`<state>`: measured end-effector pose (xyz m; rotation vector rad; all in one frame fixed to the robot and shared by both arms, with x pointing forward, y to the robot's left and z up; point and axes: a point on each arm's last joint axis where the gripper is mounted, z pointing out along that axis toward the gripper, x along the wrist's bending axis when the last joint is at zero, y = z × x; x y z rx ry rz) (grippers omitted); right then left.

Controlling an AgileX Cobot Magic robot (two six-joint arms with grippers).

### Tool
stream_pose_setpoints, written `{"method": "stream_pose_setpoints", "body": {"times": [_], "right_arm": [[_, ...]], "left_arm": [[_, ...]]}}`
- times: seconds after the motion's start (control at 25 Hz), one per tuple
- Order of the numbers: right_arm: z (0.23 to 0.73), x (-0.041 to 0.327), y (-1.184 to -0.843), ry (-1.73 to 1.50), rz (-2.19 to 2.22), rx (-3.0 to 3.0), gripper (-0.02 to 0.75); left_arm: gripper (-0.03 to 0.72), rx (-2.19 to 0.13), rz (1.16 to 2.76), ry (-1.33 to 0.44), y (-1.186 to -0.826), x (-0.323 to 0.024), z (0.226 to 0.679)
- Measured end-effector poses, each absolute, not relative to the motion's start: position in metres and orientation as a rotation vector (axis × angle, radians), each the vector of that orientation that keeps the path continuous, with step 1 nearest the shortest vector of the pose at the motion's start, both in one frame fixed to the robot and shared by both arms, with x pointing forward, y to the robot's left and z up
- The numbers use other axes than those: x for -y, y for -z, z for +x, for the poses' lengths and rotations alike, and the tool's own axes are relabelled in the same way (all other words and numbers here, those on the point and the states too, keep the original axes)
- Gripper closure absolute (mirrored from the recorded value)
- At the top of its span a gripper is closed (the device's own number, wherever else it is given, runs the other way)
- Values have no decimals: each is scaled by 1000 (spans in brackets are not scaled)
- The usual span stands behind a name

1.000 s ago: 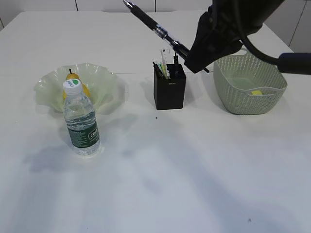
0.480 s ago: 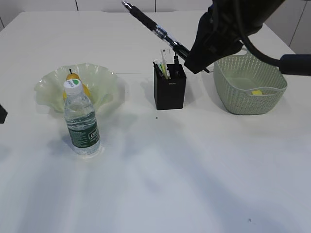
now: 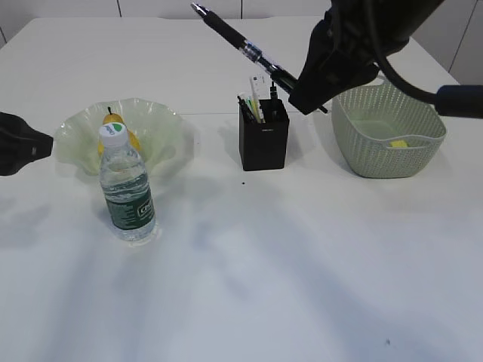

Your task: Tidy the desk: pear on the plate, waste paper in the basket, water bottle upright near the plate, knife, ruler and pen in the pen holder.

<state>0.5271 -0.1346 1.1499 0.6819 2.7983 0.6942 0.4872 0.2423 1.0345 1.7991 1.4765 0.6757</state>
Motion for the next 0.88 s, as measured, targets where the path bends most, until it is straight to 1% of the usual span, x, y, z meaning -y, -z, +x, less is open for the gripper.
{"method": "stream_pose_setpoints", "body": {"times": [0.2,0.28,0.48,0.56,0.72,0.8,0.88], "right_arm": [[528,134,-1149,-689,688,-2800,610],[529,134,-1148,-687,693,-2801,610],[529,134,-1147,-684,699,-2802,610],[529,134,-1147,-684,700,-2802,610],[529,134,-1147,-684,700,-2802,610],[529,134,-1147,-681,699,-2801,610],[529,134,-1147,-682,699,-2801,610]], "left_arm": [[241,-1258,1740,-818,-1038,-233,482],[241,-1198,1730,-841,-1040,-228,482],[241,-1133,1705,-865,-1043,-223,482],[241,-1072,1728,-889,-1044,-220,481],[241,-852,1808,-953,-1049,-206,477],[241,-725,1828,-980,-1052,-197,474],[241,-611,1812,-1003,-1057,-189,471]]}}
